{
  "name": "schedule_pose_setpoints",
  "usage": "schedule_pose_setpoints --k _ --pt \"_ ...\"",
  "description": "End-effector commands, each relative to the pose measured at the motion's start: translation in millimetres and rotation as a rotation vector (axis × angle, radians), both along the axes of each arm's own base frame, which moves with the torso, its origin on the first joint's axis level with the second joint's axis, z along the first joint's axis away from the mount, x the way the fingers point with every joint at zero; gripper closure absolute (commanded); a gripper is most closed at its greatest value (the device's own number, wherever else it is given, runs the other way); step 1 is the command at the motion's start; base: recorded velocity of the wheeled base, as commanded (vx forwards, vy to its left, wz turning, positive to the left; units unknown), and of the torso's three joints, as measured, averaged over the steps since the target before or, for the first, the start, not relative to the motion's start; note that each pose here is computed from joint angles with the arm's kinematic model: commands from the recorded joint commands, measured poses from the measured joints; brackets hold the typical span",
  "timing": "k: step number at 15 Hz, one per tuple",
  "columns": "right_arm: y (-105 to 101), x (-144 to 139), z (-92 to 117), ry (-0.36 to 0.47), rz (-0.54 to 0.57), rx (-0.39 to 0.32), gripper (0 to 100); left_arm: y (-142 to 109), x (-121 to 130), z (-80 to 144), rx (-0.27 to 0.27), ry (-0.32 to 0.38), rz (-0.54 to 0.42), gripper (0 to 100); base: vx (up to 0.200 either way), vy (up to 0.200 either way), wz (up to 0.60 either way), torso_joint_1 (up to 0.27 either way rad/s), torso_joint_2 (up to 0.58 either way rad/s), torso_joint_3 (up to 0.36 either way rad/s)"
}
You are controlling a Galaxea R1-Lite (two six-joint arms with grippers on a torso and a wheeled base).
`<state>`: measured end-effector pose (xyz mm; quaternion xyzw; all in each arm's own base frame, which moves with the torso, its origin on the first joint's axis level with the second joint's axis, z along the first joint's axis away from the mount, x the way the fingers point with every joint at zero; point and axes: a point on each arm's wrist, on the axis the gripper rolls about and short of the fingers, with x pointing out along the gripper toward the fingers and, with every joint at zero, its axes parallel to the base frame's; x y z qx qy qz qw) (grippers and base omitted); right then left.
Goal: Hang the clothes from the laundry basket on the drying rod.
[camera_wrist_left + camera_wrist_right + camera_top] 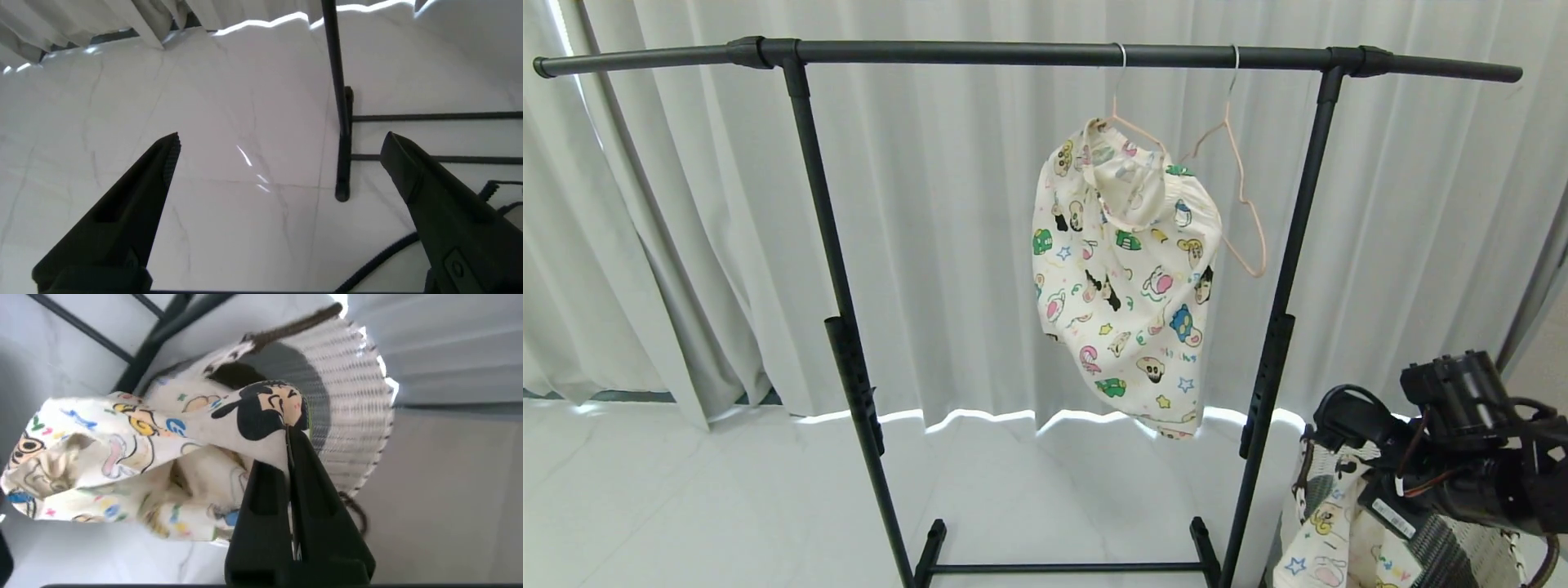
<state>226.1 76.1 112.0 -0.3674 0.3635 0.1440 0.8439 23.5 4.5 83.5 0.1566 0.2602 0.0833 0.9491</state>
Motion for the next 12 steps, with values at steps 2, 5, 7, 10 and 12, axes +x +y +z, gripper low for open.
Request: schedule_pose_setpoints --k 2,5,7,10,12 --pt "25.8 -19.3 61.1 -0.124 0.069 0.13 100 -0.2 0.0 0.1 0.0 -0.002 -0.009 0 -0.2 0.0 0.0 0.007 0.0 0.005" --pt "54.4 -30.6 80.8 -0.125 0.146 0.206 100 -0.6 -0.3 0.0 -0.005 -0.003 -0.028 0 -0.133 0.0 0.0 0.002 0.0 -0.005" --pt "79.4 -38.0 88.2 -0.125 0.199 0.28 100 -2.0 -0.6 0.3 -0.029 -0.009 -0.091 0 0.0 0.0 0.0 0.0 0.0 0.0" --pt "117.2 -46.3 99.7 -0.119 0.261 0.392 100 -4.4 -10.9 2.1 -0.093 -0.112 -0.382 0 0.0 0.0 0.0 0.0 0.0 0.0" --pt "143.1 -46.6 112.4 -0.13 0.286 0.479 100 -3.5 -16.4 5.8 -0.073 -0.184 -0.527 0 0.0 0.0 0.0 0.0 0.0 0.0"
